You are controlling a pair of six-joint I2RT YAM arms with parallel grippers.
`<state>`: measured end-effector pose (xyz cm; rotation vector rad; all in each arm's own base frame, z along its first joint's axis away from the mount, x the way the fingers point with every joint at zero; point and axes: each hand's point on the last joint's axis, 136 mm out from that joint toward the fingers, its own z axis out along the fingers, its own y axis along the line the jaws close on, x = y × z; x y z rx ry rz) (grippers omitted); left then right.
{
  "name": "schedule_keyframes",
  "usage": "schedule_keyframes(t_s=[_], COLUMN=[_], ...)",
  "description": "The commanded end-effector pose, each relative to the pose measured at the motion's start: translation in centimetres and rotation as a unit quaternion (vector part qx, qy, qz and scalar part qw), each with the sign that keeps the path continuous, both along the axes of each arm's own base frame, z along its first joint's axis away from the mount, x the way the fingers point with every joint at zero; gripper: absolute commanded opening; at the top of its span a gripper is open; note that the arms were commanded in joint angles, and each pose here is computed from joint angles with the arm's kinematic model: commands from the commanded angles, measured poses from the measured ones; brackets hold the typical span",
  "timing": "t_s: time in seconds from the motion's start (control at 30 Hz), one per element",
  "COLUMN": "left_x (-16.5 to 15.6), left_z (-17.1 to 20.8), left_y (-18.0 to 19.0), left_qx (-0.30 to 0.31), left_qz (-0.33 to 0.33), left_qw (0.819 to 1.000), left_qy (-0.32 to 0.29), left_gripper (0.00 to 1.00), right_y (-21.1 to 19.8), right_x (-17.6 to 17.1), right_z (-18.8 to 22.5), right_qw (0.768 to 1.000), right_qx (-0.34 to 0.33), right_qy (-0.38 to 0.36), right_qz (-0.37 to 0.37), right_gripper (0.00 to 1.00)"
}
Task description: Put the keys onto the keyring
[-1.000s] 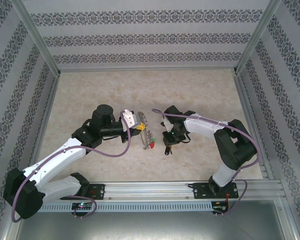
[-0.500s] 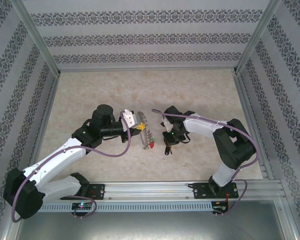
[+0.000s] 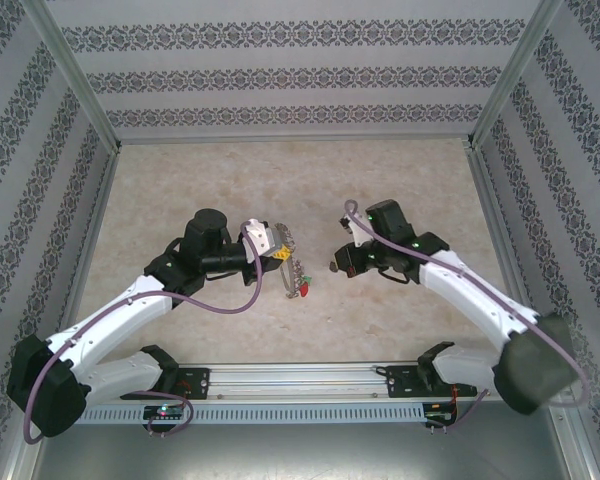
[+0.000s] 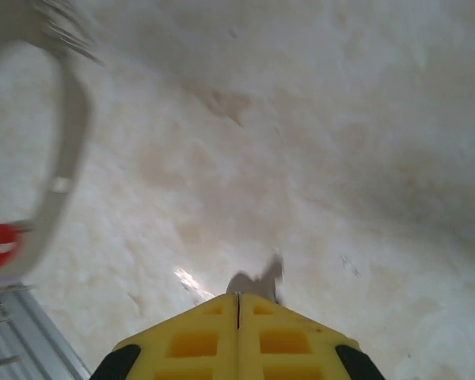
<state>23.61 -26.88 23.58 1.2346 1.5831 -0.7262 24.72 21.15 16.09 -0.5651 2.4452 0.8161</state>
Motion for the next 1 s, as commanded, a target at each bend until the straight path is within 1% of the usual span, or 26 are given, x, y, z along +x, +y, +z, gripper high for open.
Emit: schedule_keyframes(t_s=[0.0, 0.13, 0.23, 0.5, 0.73, 0.87, 0.97], left_x=[0.3, 0.3, 0.3, 0.1, -0.2, -0.2, 0.1], left_z=[1.1, 1.4, 1.4, 1.4, 0.9, 0.6, 0.5], left_y=[-0.3, -0.6, -0.7, -1.4, -2.0, -2.4, -2.4], left_qx=[-0.013, -0.015, -0.018, -0.023, -0.026, -0.028, -0.03], left_qz=[-0.01, -0.015, -0.018, -0.041, -0.061, -0.063, -0.055], left_qw=[1.0, 1.0, 1.0, 0.999, 0.998, 0.997, 0.998], left_qy=[-0.017, -0.017, -0.013, -0.002, 0.013, 0.02, 0.019], left_gripper=[0.0, 0.0, 0.0, 0.0, 0.0, 0.0, 0.0], right_y=[0.8, 0.8, 0.9, 2.2, 3.5, 3.9, 4.4], right_x=[-0.8, -1.2, -1.7, -2.7, -3.2, -3.2, -3.6], right_z=[2.6, 5.6, 7.1, 8.8, 9.4, 9.3, 9.5], right_qw=[0.996, 0.986, 0.977, 0.95, 0.929, 0.925, 0.923], right_qx=[0.046, 0.077, 0.084, 0.052, 0.056, 0.051, 0.062], right_qy=[-0.063, -0.137, -0.186, -0.29, -0.334, -0.339, -0.333], right_qz=[0.043, 0.053, 0.062, 0.107, 0.151, 0.166, 0.182], right_gripper=[0.0, 0.0, 0.0, 0.0, 0.0, 0.0, 0.0])
